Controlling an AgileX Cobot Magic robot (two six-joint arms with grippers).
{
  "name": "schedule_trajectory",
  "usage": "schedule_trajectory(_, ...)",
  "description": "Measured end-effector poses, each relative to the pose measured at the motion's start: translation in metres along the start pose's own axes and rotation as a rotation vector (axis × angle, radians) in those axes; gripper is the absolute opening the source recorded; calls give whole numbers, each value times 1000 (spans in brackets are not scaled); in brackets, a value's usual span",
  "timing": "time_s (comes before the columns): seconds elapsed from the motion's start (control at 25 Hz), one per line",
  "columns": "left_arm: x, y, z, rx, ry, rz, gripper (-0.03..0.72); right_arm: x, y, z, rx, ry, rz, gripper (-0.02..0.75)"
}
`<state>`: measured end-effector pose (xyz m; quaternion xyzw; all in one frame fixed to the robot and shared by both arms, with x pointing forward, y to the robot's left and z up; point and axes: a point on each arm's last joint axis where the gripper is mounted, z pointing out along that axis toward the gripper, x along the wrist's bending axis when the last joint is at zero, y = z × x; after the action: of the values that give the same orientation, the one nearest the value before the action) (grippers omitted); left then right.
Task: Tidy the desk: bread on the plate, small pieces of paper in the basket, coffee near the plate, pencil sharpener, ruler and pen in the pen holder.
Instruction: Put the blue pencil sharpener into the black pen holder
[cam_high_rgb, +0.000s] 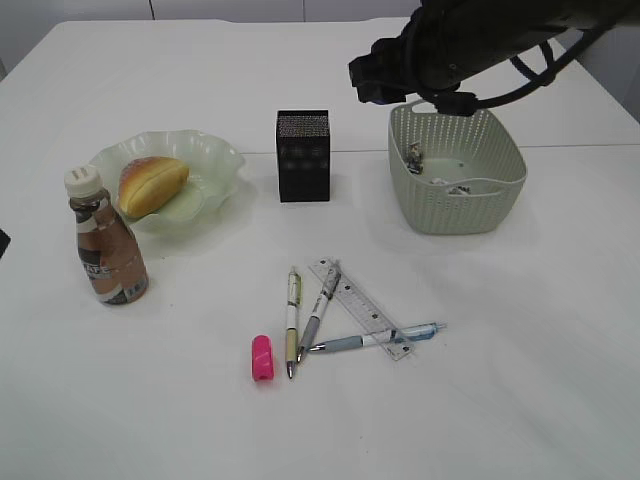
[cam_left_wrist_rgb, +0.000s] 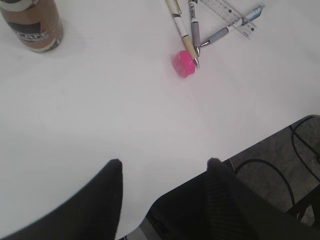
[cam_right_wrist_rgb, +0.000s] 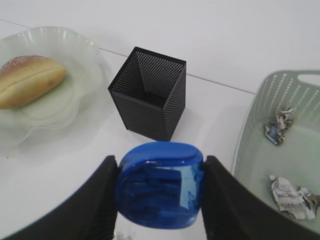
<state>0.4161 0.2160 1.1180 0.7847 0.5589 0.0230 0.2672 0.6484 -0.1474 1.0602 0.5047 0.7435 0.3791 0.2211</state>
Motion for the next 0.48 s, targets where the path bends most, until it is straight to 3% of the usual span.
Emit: schedule_trajectory(0.48, 0, 0, 0, 0, 0, 0, 382, -4, 24, 49, -54, -1, -66, 357)
